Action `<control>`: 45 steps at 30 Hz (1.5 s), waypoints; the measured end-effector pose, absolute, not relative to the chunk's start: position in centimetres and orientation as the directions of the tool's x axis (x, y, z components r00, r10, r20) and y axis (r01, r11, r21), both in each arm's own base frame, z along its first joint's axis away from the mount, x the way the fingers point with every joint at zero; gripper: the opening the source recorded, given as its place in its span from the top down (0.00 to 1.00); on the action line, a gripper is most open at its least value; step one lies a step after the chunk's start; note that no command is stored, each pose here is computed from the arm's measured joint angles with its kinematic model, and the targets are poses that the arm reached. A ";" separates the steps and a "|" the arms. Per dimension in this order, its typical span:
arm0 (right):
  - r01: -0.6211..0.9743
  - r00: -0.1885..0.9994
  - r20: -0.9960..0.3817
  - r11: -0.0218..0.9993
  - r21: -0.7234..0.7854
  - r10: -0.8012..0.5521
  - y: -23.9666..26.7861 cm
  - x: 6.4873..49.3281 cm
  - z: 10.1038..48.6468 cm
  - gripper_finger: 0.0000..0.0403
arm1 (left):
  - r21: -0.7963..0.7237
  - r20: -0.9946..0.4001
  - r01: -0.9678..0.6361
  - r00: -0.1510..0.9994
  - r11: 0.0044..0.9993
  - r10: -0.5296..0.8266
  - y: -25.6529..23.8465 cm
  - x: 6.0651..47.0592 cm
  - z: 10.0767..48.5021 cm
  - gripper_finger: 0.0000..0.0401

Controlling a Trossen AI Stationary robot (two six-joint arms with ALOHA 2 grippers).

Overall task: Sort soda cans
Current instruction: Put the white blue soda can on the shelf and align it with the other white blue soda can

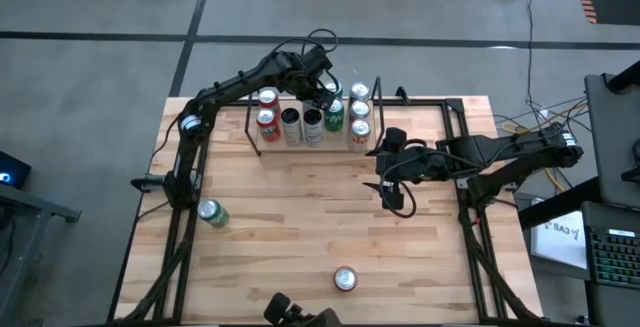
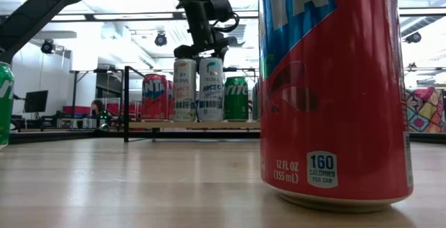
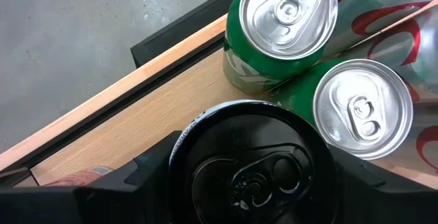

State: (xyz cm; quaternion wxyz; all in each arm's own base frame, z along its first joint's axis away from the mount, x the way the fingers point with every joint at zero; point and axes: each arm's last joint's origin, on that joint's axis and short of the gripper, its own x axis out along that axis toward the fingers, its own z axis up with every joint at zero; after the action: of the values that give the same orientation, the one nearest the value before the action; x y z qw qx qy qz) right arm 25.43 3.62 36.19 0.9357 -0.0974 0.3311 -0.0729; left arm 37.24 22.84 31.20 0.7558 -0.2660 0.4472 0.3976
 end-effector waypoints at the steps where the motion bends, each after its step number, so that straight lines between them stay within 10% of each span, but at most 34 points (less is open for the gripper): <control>1: 0.072 0.770 -0.605 0.970 -0.231 -0.201 3.6 25.4 36.2 0.18 | -0.047 -0.888 -0.839 0.284 0.543 0.363 22.8 37.2 31.2 0.40; 45: 0.079 0.755 -0.624 0.972 -0.221 -0.204 3.6 25.3 36.0 0.18 | -0.044 -0.890 -0.834 0.283 0.551 0.357 22.7 37.6 29.6 0.35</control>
State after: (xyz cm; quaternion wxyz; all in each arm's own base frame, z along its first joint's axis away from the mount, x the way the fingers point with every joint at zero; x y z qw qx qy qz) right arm 25.27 3.60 36.00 0.9323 -0.0909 0.3418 -0.0758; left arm 37.60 22.66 29.58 0.7560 -0.2640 0.4513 0.3938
